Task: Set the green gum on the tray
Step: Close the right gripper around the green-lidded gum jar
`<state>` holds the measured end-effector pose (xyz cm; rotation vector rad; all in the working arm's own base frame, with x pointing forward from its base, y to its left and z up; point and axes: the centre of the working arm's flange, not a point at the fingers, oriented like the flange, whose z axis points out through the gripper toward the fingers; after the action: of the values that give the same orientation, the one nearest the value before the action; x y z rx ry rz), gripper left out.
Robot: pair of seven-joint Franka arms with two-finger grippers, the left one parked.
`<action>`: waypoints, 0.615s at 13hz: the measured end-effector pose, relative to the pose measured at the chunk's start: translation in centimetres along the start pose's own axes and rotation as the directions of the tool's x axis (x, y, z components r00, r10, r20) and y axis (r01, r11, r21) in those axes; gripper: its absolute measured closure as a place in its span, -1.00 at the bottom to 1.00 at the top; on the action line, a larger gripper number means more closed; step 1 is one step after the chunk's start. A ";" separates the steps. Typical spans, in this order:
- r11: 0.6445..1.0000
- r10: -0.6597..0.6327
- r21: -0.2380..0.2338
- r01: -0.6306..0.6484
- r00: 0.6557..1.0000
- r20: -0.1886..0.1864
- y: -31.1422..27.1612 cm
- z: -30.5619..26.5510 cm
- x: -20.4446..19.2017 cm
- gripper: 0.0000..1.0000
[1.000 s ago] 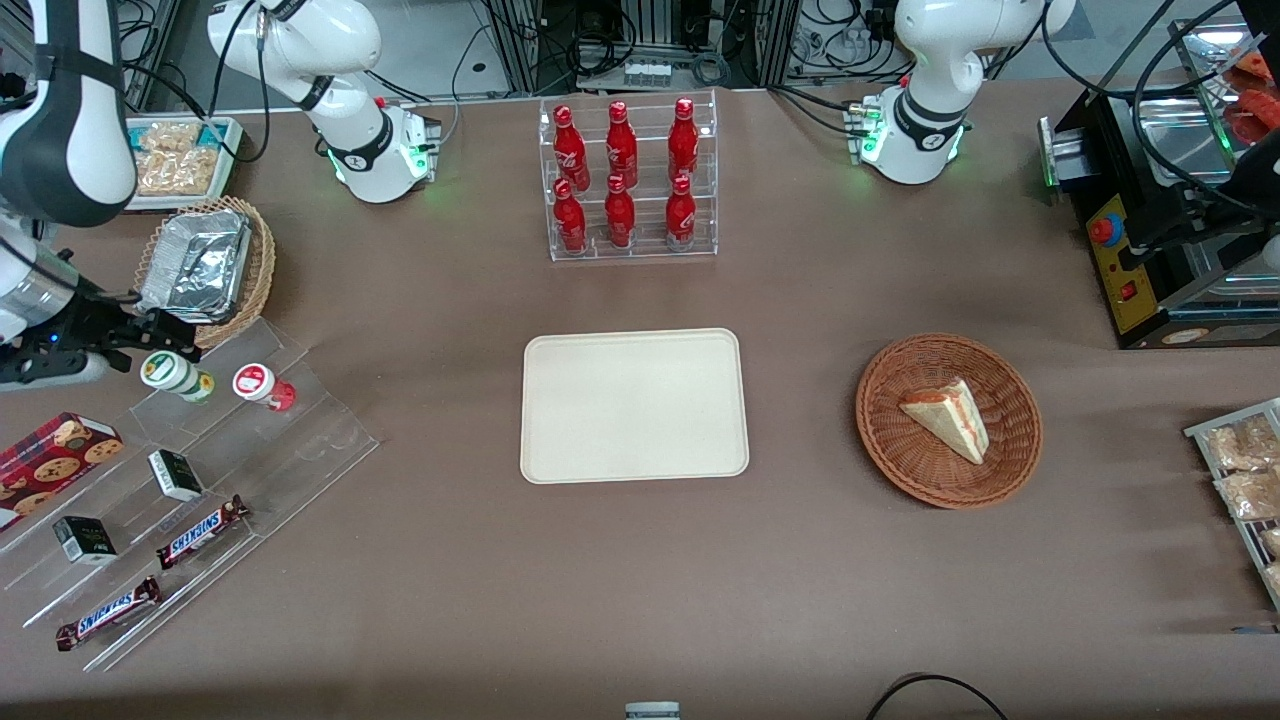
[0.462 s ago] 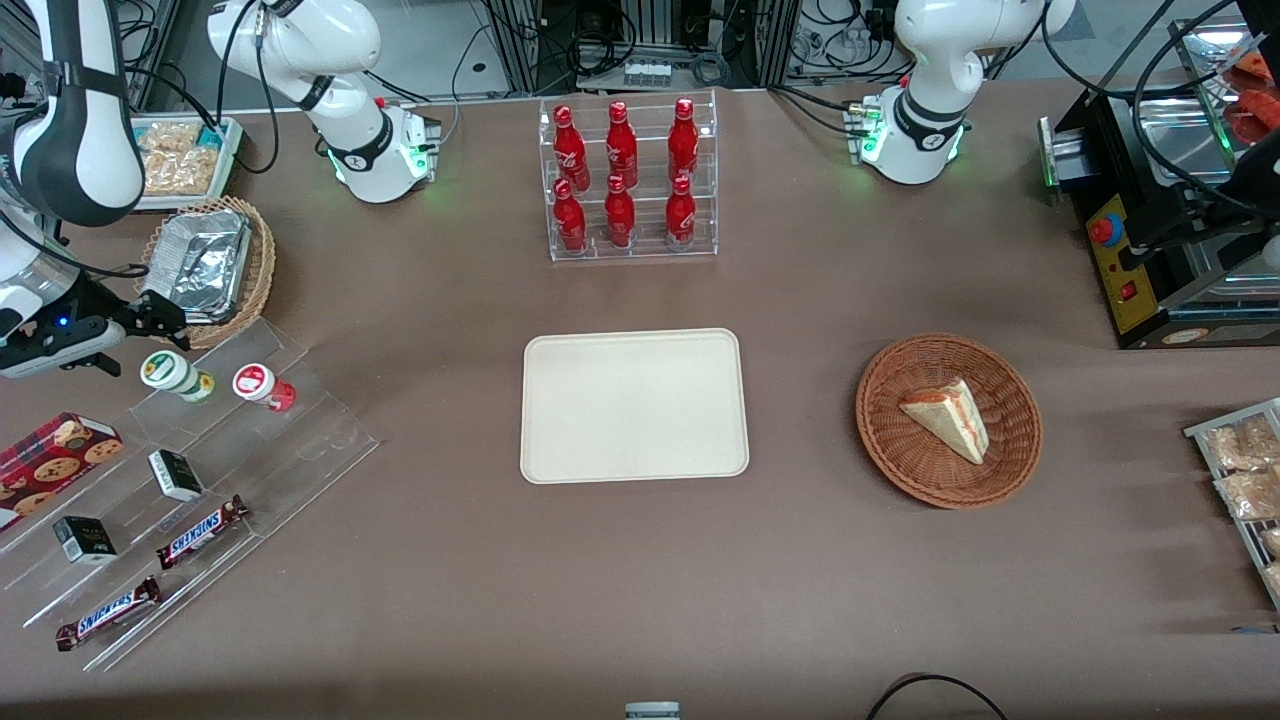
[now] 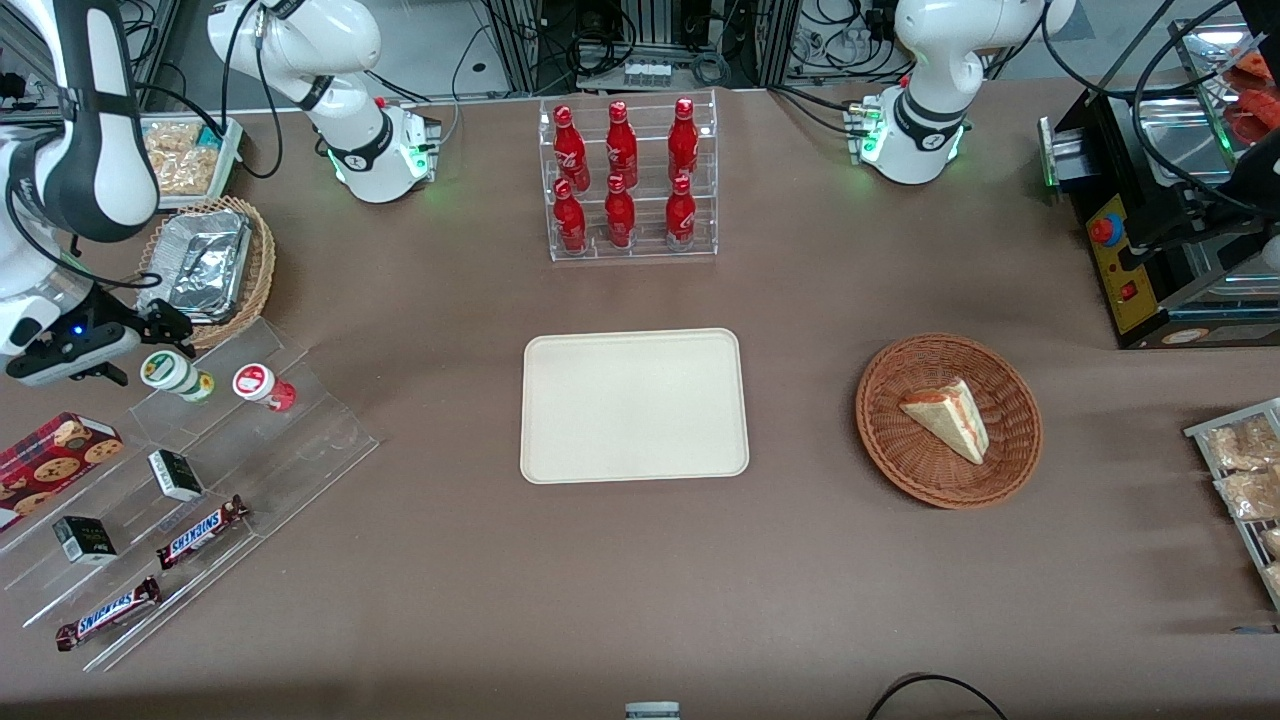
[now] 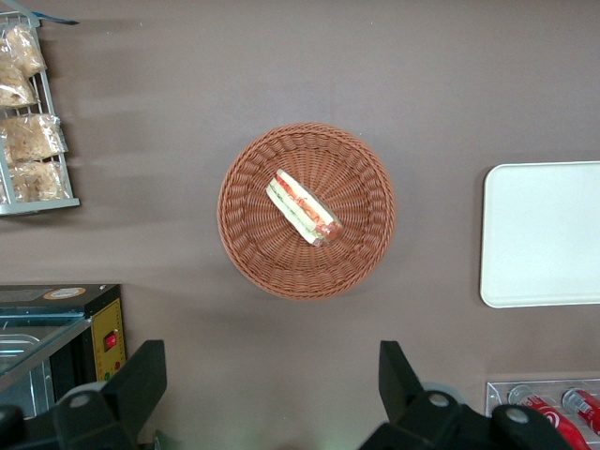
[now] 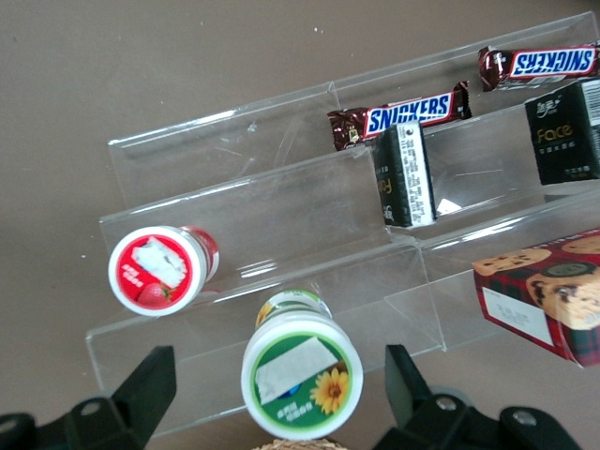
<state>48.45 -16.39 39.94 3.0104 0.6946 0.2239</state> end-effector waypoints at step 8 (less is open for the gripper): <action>1.000 -0.013 -0.002 0.013 1.000 0.012 0.3 1.5 0.0 -0.98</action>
<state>48.82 -16.66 38.49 3.0020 0.7122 0.2061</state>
